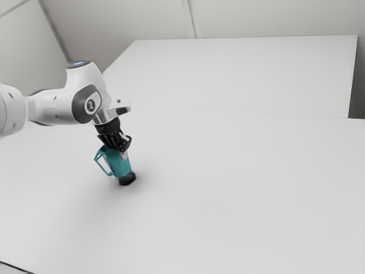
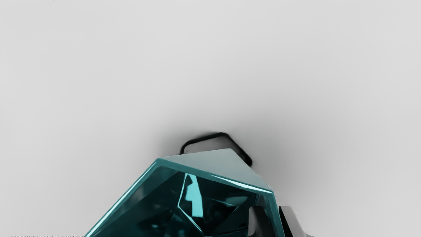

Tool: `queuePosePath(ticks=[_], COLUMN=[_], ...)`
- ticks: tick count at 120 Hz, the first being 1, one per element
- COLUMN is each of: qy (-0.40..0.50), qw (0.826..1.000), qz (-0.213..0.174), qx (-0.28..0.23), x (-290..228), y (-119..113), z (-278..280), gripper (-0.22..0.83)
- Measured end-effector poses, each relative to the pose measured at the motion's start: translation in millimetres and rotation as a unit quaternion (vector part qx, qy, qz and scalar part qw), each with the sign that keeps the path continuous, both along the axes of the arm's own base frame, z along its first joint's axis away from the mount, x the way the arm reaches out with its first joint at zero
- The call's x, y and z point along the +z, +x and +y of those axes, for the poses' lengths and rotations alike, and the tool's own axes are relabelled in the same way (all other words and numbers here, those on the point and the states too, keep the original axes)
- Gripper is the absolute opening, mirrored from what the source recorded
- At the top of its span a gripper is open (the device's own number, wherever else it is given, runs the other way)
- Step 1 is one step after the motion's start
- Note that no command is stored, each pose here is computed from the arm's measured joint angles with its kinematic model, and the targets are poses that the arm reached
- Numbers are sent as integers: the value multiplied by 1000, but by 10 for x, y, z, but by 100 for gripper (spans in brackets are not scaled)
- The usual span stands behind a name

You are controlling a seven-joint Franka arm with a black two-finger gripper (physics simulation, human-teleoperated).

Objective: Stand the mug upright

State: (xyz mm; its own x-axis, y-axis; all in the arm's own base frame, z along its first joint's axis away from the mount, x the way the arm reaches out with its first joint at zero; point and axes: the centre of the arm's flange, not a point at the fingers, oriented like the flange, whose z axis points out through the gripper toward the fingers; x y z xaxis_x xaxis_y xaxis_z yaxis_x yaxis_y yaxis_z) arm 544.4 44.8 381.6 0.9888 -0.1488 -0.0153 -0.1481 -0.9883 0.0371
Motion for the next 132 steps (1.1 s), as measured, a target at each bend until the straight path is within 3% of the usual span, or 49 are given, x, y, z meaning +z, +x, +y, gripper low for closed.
queuePosePath(ticks=[39, 115, 120, 132], qy=[47, 57, 56, 55], qw=[999, 994, 994, 994], qz=[-7, -1, 0, 0], qx=[26, 92, 95, 100], x=[-119, -434, -447, -459], y=[48, 115, 116, 118], z=[-77, -52, -53, -52], gripper=[-14, -15, -11, 11])
